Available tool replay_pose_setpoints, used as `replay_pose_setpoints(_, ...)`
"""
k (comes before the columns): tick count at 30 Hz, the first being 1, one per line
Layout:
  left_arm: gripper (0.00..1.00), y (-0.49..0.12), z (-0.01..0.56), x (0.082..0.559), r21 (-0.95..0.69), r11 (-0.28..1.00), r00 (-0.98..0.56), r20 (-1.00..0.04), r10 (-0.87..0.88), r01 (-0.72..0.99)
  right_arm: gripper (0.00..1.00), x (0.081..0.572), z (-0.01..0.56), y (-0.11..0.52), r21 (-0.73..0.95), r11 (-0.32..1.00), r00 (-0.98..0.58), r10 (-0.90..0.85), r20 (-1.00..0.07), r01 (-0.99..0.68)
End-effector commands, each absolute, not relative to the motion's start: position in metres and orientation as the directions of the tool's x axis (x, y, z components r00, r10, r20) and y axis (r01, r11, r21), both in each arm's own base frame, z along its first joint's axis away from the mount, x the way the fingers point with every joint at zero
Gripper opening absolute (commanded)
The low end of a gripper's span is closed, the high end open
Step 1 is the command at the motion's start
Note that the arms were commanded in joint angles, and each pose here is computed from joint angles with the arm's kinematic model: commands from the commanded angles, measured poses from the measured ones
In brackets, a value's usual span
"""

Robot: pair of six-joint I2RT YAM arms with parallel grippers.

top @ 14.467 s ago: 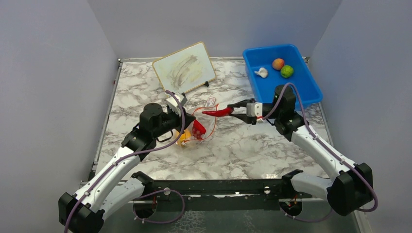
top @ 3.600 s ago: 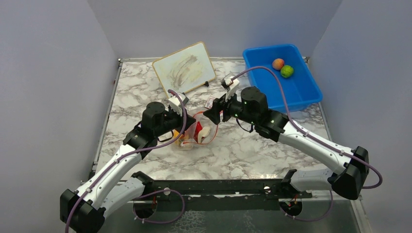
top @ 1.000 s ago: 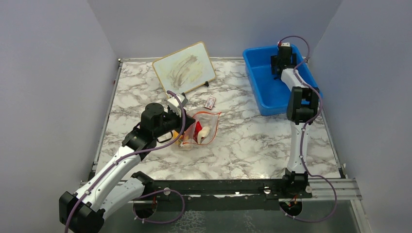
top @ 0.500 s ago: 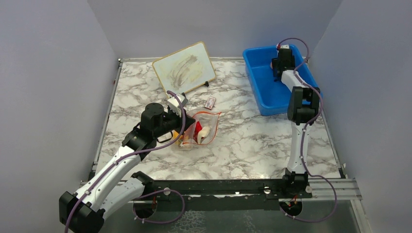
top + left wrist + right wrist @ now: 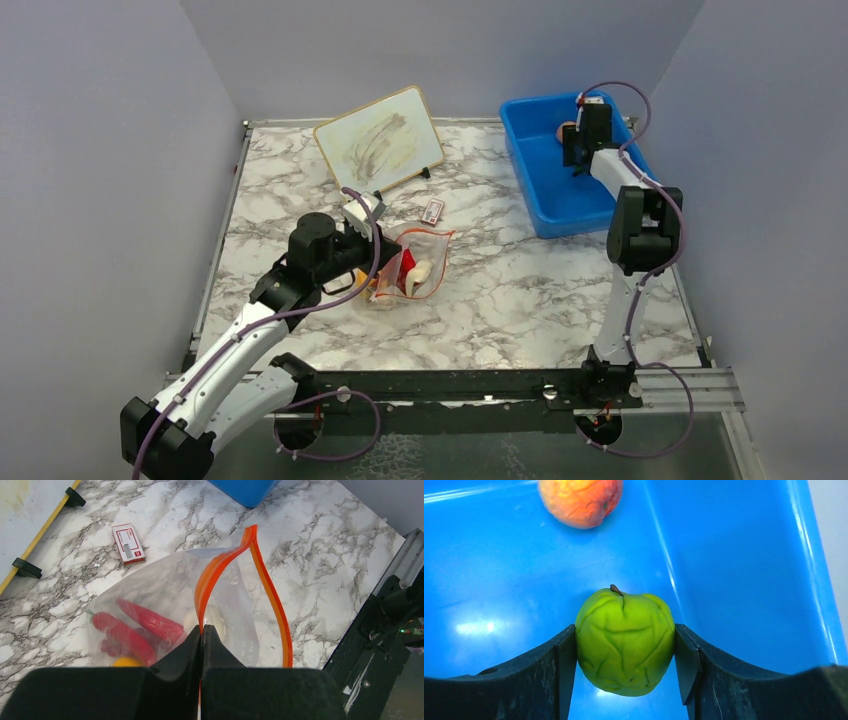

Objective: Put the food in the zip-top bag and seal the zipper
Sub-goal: Pick up the fake fruit from the bin.

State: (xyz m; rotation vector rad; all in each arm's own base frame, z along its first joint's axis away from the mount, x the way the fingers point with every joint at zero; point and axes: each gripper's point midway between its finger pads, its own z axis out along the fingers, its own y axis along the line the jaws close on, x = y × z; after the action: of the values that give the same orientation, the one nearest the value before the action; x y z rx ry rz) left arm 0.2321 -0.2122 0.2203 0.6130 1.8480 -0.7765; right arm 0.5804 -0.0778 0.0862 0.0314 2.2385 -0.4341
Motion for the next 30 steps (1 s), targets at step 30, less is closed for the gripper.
replay_pose_setpoints(30, 0.0, -0.209, 0.223, 0.234, -0.217, 0.677, -0.35, -0.935, 0.064, 0.704, 0.43, 0.385, 0.246, 0.171, 0.29, 0.792, -0.442, 0.029, -0.897, -0.537)
